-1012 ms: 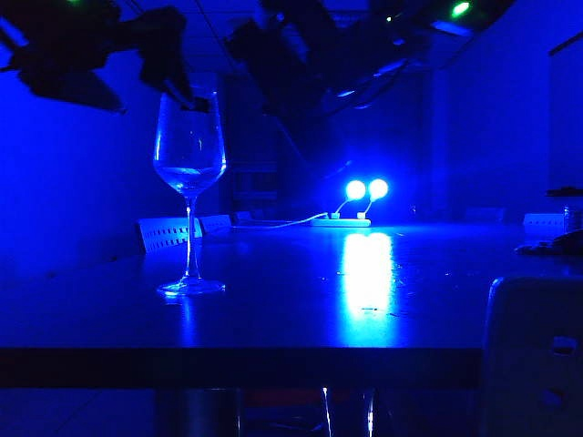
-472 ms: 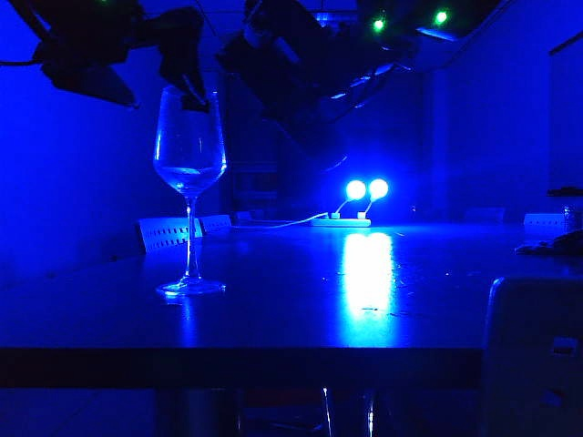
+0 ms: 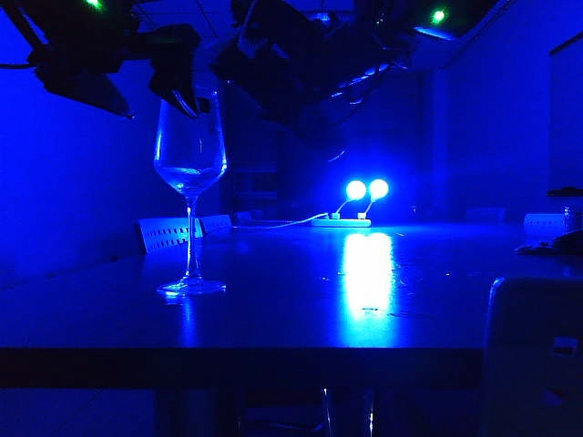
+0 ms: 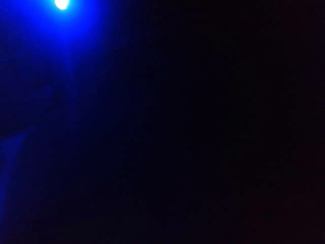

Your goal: Pick up the black thermos cup, pour some water from it into the stemmed glass, and then put the thermos cup back on the table.

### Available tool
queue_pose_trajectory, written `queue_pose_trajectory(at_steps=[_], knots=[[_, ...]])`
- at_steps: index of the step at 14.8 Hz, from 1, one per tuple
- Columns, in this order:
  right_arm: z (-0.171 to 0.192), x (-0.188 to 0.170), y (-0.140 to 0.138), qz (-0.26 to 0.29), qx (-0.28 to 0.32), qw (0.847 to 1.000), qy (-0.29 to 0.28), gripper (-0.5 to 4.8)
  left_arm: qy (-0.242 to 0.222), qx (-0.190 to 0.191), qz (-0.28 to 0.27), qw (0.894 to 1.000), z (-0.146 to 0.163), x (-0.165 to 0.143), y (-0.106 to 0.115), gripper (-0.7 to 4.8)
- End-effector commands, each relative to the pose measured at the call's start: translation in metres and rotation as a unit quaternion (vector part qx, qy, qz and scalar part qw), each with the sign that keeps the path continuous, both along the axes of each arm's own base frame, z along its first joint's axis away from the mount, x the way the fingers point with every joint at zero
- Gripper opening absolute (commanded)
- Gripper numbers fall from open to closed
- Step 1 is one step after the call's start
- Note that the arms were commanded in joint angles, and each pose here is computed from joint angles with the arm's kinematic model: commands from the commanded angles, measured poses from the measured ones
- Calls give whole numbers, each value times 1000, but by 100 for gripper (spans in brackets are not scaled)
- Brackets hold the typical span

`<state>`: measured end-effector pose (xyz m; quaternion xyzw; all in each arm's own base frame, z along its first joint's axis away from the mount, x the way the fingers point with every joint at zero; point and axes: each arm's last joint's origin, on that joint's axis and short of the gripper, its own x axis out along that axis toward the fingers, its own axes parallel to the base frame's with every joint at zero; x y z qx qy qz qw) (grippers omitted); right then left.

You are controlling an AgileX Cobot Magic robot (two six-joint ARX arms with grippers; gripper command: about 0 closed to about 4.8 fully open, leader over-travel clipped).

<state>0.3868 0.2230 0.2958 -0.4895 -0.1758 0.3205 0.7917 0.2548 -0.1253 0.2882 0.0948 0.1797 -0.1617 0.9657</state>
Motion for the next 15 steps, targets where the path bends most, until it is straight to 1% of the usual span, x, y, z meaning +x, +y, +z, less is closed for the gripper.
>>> queue_pose_trajectory(at_steps=[1,3,4,5,6,10,15], knots=[[23,-4,1,6,13,996,-83,138,-1,3,4,1000,1,-1,1,479],[24,-5,1,11,13,996,-86,138,11,10,3,1000,-1,-2,1,479],[24,-5,2,16,7,995,-98,138,22,16,4,1000,-3,-3,2,479],[23,-3,3,14,14,993,-115,138,26,20,9,999,-4,-3,2,479],[22,1,3,11,22,991,-129,138,25,20,10,999,-4,-3,2,479],[25,13,9,10,23,991,-131,138,15,15,10,1000,-2,-2,2,479],[24,13,9,4,-42,982,-184,138,7,12,12,1000,-1,-1,1,479]])
